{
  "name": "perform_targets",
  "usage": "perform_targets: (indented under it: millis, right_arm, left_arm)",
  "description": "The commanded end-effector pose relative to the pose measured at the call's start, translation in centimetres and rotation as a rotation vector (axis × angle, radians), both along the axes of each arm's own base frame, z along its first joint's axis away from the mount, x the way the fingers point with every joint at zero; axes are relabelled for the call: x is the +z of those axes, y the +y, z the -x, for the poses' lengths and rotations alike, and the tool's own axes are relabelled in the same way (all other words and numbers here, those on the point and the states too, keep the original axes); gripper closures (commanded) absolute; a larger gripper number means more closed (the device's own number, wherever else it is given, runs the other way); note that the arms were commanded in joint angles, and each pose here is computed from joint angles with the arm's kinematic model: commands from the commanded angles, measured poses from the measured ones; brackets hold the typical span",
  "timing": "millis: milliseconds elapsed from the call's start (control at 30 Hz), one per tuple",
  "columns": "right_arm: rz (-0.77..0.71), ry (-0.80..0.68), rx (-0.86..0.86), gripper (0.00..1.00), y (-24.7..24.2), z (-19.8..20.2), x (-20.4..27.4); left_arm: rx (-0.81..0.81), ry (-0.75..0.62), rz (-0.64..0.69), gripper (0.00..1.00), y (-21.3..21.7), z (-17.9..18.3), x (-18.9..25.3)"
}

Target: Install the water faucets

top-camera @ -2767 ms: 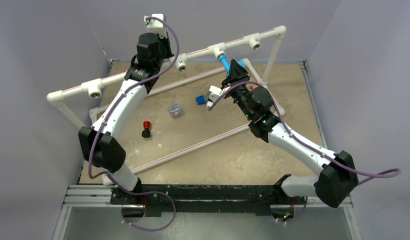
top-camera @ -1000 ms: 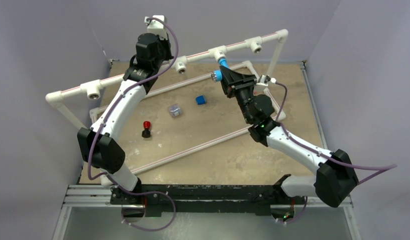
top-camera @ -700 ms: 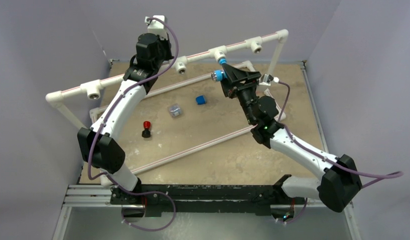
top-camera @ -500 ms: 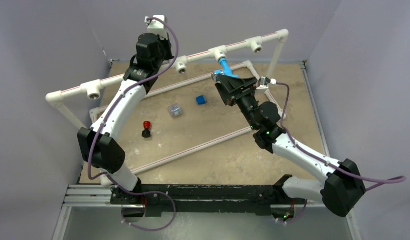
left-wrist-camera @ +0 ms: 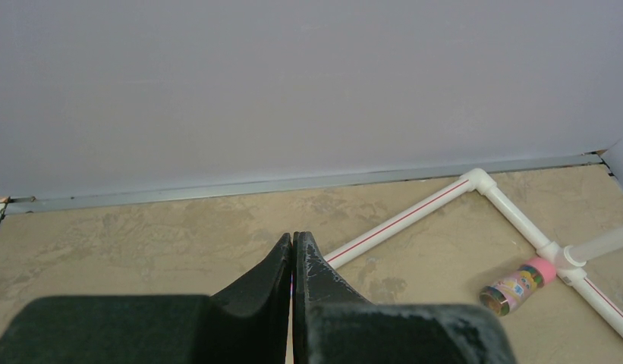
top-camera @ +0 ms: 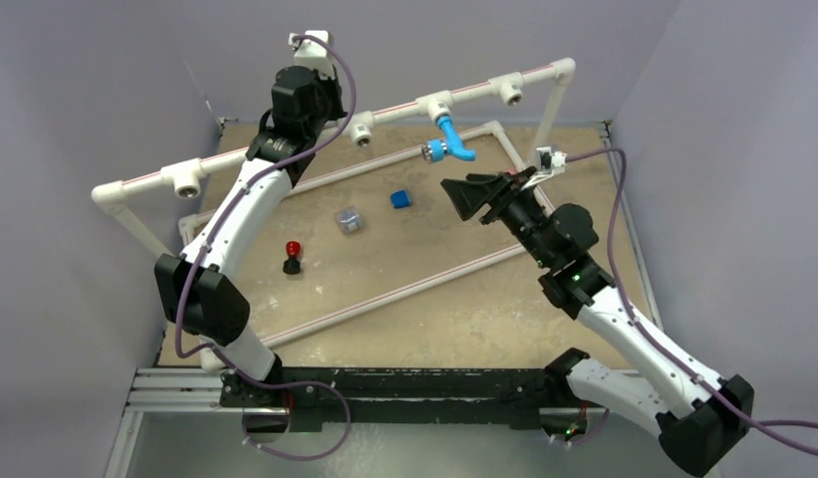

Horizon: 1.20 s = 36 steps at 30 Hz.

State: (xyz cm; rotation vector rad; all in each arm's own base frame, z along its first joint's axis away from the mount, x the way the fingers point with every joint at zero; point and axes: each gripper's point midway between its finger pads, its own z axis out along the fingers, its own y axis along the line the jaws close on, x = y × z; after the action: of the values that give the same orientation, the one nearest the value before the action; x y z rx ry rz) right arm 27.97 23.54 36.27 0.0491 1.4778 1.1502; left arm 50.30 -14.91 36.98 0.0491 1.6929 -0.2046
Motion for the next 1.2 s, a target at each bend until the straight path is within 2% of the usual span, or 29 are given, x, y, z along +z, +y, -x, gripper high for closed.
perform_targets:
  millis: [0,67,200,467,667,900,1167]
  right_arm:
    - [0.435,-0.335,-0.149,0.18,-3.3,-0.1,3.6]
    - [0.655,-0.468,-0.211,0.18,-4.7,-0.7,4.1]
    - [0.926,-0.642,-0.262,0.18,-6.1,-1.0,4.2]
    - [1.264,-0.953,-0.364,0.18,-7.0,-1.9,6.0]
    - [1.358,-1.104,-0.391,0.17,-5.4,-2.7,7.3]
    - [1.524,-1.162,-0.337,0.16,-2.6,-4.4,6.0]
    - [1.556,-1.223,-0.433,0.19,-1.5,-5.0,7.1]
  left_arm:
    - [-0.005,0.148,-0.044,1.0,0.1,0.1,-5.5]
    - [-0.005,0.15,-0.044,1.0,0.1,0.1,-5.5]
    - [-0.002,0.148,-0.044,1.0,0.1,0.2,-5.4]
    - [-0.008,0.143,-0.04,1.0,0.0,0.2,-5.0]
    - [-0.011,0.148,-0.039,1.0,0.0,0.2,-5.2]
    - [-0.009,0.14,-0.044,1.0,0.1,0.4,-4.9]
    - [-0.013,0.144,-0.044,1.0,0.0,0.4,-5.0]
